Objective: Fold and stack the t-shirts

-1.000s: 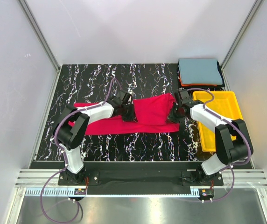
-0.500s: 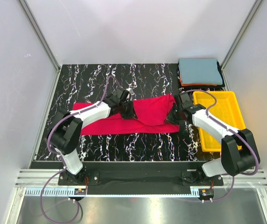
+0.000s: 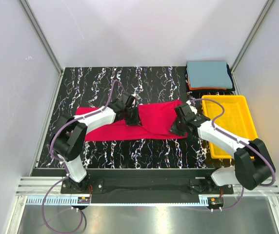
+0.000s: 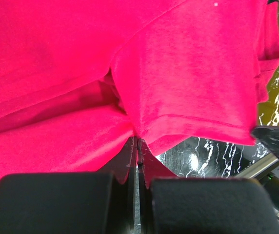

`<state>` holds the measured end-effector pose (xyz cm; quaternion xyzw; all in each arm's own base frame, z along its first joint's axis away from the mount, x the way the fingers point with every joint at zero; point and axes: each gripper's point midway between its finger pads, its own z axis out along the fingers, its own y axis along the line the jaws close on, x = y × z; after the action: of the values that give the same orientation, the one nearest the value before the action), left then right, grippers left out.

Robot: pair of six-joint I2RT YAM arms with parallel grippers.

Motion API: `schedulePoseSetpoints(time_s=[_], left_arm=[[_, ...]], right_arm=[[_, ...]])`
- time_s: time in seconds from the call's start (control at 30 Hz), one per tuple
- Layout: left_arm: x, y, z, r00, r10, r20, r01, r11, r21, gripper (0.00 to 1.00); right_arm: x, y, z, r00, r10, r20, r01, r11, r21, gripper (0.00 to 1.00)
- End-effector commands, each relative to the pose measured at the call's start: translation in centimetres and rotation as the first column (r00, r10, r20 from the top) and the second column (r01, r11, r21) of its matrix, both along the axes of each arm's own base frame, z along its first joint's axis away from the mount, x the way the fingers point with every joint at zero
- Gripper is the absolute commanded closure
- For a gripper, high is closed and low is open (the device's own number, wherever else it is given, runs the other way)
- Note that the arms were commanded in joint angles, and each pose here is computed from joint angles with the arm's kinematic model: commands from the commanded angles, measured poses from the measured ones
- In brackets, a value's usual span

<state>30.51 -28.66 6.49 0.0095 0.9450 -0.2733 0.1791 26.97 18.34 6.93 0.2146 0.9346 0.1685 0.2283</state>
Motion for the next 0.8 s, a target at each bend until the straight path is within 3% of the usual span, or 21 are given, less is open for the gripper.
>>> schedulePoseSetpoints(time_s=[0.0,0.47,0.77], left_arm=[[0.3,0.3,-0.3,1.0,-0.003,0.027,0.002,1.0,0.024,1.0],[0.1,0.8,-0.8,1.0,0.013,0.022,-0.014,0.999,0.043,1.0],[-0.4,1.0,1.2,0.999,0.024,0.048,-0.024,1.0,0.006,1.0]], right_arm=[[0.8,-0.5,1.9,0.994,-0.058,0.087,0.058,0.998,0.005,1.0],[0.1,0.7,3.1,0.991,-0.043,0.124,0.045,0.999,-0.008,1.0],[-1.3,0.1,2.6,0.994,-0.063,0.093,0.066,0.997,-0.033,1.0]])
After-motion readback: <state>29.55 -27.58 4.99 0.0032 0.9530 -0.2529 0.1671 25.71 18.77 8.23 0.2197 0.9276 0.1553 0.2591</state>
